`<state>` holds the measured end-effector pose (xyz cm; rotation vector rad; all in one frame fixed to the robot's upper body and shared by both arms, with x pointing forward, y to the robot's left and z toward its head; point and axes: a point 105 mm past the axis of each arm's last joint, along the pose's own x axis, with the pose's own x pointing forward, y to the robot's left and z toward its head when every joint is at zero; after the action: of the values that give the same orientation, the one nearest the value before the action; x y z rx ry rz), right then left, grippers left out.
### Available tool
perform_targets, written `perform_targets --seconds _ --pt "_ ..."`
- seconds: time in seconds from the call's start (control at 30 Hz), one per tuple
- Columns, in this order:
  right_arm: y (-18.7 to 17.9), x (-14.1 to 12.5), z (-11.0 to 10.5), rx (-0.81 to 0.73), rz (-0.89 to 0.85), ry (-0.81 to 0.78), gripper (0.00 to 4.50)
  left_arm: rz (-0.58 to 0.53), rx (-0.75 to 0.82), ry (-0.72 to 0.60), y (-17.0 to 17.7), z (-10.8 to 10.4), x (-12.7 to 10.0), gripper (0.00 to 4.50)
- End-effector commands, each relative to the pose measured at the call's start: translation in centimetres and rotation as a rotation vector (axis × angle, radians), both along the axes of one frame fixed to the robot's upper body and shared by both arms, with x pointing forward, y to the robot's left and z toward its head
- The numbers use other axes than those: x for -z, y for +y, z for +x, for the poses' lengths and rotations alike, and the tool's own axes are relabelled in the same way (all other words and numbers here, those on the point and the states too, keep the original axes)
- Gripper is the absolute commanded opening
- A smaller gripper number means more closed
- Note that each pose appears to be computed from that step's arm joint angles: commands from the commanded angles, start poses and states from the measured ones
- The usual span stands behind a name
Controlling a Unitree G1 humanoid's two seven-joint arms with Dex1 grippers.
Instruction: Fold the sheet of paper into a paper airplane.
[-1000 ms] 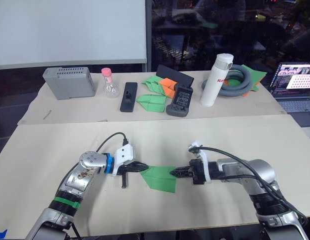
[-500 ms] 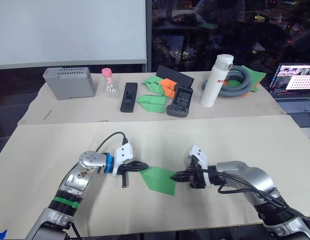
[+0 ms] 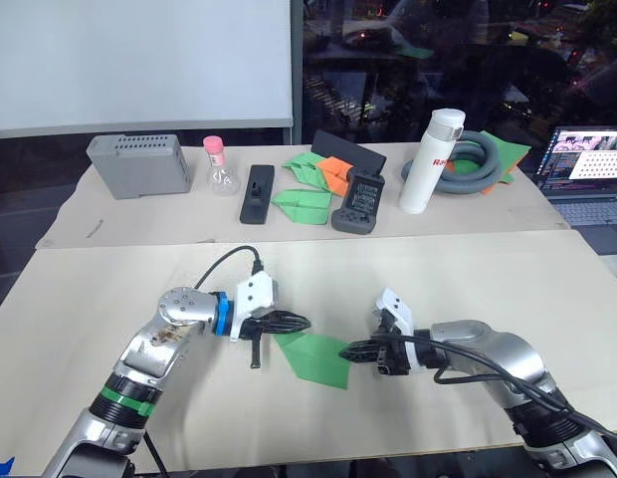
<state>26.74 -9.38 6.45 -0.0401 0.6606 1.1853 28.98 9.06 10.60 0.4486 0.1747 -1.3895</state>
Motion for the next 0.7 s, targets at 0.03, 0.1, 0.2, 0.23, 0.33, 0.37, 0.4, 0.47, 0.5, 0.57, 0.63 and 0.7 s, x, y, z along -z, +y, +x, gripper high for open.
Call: perform_targets --seconds 0.03,0.1,0.2,0.23,0.33,0.37,0.4,0.47,0.5,0.57,0.63,0.7 --pt "-1.9 3.8 -0.9 0.065 -0.141 0.102 0.04 0.012 0.034 -0.033 -0.7 0.1 0.2 0.0" --pt "-2.1 3.8 -0.8 0.069 -0.144 0.098 0.04 0.011 0.038 -0.021 -0.8 0.0 0.7 0.0" --pt "-2.2 3.8 -0.7 0.076 -0.149 0.092 0.04 0.014 0.029 -0.005 -0.8 0.1 1.2 0.0" --pt "-2.3 3.7 -0.8 0.078 -0.148 0.093 0.04 0.018 0.029 0.001 -0.7 0.1 1.4 0.0" --pt "-2.3 3.6 -0.9 0.083 -0.146 0.092 0.04 0.042 0.034 0.01 -0.5 0.0 2.1 0.0" --pt "-2.3 3.6 -0.9 0.084 -0.145 0.087 0.04 0.041 0.03 0.017 -0.5 0.0 2.4 0.0" --pt "-2.3 3.5 -0.9 0.08 -0.142 0.082 0.04 0.043 0.027 0.02 -0.5 0.0 2.6 0.0" --pt "-2.0 3.1 -1.2 0.043 -0.122 0.049 0.04 0.052 0.026 0.025 -0.4 0.0 3.0 0.0" --pt "-2.0 3.1 -1.2 0.03 -0.131 0.021 0.04 0.059 0.027 0.027 -0.3 0.0 3.2 0.0" --pt "-2.0 2.8 -1.3 0.013 -0.131 -0.01 0.66 0.07 0.031 0.031 -0.2 -0.1 3.7 0.0" --pt "-1.9 2.0 -1.1 0.015 -0.105 -0.042 1.29 0.082 0.035 0.031 -0.1 -0.1 4.1 0.0" --pt "-2.1 0.8 -0.5 0.033 -0.083 -0.096 1.96 0.087 0.039 0.032 -0.1 -0.2 4.3 0.0"
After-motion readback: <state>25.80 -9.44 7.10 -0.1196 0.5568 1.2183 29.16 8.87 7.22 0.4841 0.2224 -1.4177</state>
